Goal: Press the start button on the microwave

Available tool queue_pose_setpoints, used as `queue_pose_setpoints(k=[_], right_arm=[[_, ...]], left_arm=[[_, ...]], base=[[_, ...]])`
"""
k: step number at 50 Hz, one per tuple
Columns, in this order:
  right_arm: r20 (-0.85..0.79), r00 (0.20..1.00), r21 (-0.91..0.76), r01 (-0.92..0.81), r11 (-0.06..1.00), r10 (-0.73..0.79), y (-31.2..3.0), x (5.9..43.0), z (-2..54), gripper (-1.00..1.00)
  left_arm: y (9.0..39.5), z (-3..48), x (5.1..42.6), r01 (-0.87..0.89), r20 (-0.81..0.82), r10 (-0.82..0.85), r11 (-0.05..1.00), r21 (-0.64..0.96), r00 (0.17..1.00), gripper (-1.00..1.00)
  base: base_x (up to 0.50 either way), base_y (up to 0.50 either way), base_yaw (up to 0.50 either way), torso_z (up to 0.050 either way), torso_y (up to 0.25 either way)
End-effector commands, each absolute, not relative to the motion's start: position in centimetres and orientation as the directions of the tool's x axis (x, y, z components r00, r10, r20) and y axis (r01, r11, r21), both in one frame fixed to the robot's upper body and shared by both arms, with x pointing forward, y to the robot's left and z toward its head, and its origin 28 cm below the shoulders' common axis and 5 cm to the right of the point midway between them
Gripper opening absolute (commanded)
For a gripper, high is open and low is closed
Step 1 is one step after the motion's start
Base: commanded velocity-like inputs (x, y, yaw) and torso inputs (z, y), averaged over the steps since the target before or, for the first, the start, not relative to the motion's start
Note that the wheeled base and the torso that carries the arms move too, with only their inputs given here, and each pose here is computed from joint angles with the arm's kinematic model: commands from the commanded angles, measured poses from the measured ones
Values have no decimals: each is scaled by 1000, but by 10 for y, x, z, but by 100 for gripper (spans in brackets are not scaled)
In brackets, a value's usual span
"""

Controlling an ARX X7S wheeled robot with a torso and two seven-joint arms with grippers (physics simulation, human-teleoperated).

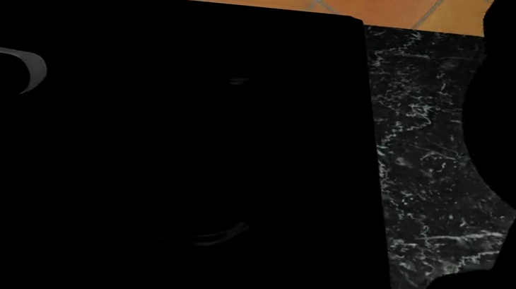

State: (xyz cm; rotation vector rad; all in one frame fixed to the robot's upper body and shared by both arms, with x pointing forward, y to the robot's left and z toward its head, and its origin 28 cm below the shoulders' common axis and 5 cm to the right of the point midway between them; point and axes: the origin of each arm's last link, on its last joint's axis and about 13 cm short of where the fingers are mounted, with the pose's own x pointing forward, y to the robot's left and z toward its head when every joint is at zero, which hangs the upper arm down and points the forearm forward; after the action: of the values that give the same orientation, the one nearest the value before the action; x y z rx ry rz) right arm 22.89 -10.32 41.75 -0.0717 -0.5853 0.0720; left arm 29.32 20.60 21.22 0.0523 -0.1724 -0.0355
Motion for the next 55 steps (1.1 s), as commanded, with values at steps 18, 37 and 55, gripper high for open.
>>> queue_pose_setpoints(k=[18, 37, 55], right_arm=[[488, 867, -123, -52, 991, 106, -89, 253, 537, -100], [525, 839, -133, -86, 987, 144, -75, 261, 551, -100], [479, 869, -122, -70, 990, 120, -69, 305, 542, -100]], left_arm=[[207, 209, 294, 36, 172, -47, 997, 68, 984, 100], [208, 205, 296, 38, 167, -50, 997, 73, 985, 100], [211, 198, 297, 31, 158, -40, 998, 58, 987, 100]], base=[[0, 0, 0, 0, 0], [0, 0, 0, 0, 0], [0, 0, 0, 0, 0]])
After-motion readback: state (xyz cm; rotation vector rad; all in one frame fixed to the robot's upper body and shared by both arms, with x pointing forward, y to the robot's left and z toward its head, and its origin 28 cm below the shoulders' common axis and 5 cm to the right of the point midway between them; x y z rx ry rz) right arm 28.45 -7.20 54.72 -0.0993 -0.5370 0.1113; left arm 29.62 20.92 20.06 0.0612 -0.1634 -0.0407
